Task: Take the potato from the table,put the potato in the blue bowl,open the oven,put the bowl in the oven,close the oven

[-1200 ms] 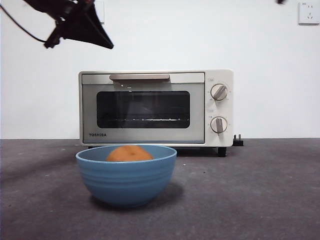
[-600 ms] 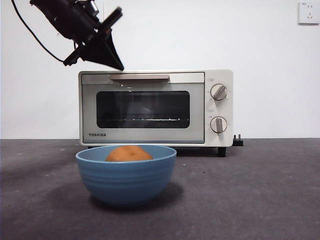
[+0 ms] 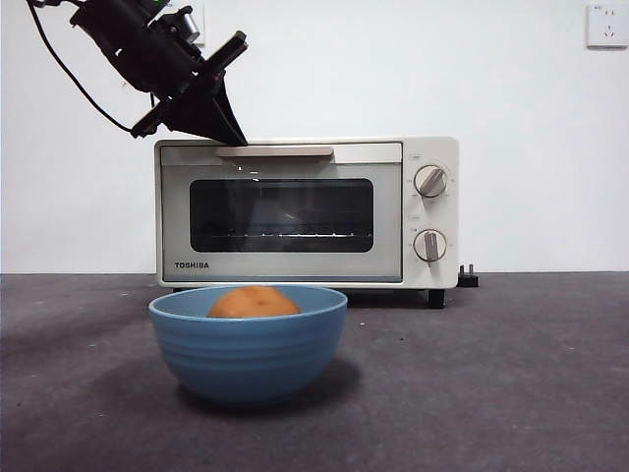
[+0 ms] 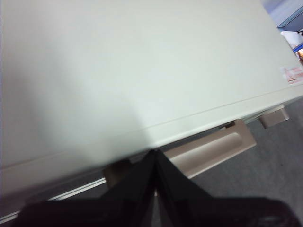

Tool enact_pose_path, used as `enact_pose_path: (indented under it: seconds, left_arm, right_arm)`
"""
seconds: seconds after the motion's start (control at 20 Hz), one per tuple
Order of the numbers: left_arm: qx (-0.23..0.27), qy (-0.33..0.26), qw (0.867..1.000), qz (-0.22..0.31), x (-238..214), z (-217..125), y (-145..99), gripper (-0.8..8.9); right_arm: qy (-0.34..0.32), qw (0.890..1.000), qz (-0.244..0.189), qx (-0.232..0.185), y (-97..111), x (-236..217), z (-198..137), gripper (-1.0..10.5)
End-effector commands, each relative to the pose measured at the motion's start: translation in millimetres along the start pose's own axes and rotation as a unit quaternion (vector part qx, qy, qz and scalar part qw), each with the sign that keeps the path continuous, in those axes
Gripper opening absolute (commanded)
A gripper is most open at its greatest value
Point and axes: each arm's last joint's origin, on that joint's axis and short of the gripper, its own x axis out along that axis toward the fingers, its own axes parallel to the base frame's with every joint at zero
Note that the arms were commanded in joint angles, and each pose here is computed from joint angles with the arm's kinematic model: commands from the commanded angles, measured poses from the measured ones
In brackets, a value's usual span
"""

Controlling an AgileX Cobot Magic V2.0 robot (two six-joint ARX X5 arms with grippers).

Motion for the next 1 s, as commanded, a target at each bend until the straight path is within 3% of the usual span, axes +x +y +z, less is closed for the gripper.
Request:
enact_pose_path:
  seconds: [0.05, 0.2, 0.5, 0.8, 1.0]
  left_arm:
    - [0.011, 0.032, 0.999, 0.007, 10.3, -9.2, 0.8, -0.05]
    - [0.049, 0.067, 0.994, 0.074, 14.7, -19.1, -6.2, -0.06]
    - [0.108, 0.116, 0.983, 0.095, 28.3, -38.4, -30.2, -0.06]
    - [0.093, 0.11, 0.985, 0.09, 39.2, -84.1, -26.3, -0.06]
    - [0.078, 0.089, 0.987, 0.108, 28.4, -116.5, -18.8, -0.06]
  right_arm:
    - [-0.001, 1.0, 0.003, -0.003, -0.9, 1.7, -0.6, -0.1]
    - [0.001, 1.0, 0.003, -0.001, -0.9, 1.7, -1.0, -0.1]
    - [-0.007, 1.0, 0.004, -0.006, 4.5, -6.7, -8.4, 0.0]
    - [-0.059, 0.997, -0.028, -0.032, 24.5, -41.9, -44.9, 0.0]
    - [-0.093, 0.995, -0.026, -0.03, 33.5, -56.2, -62.4, 0.0]
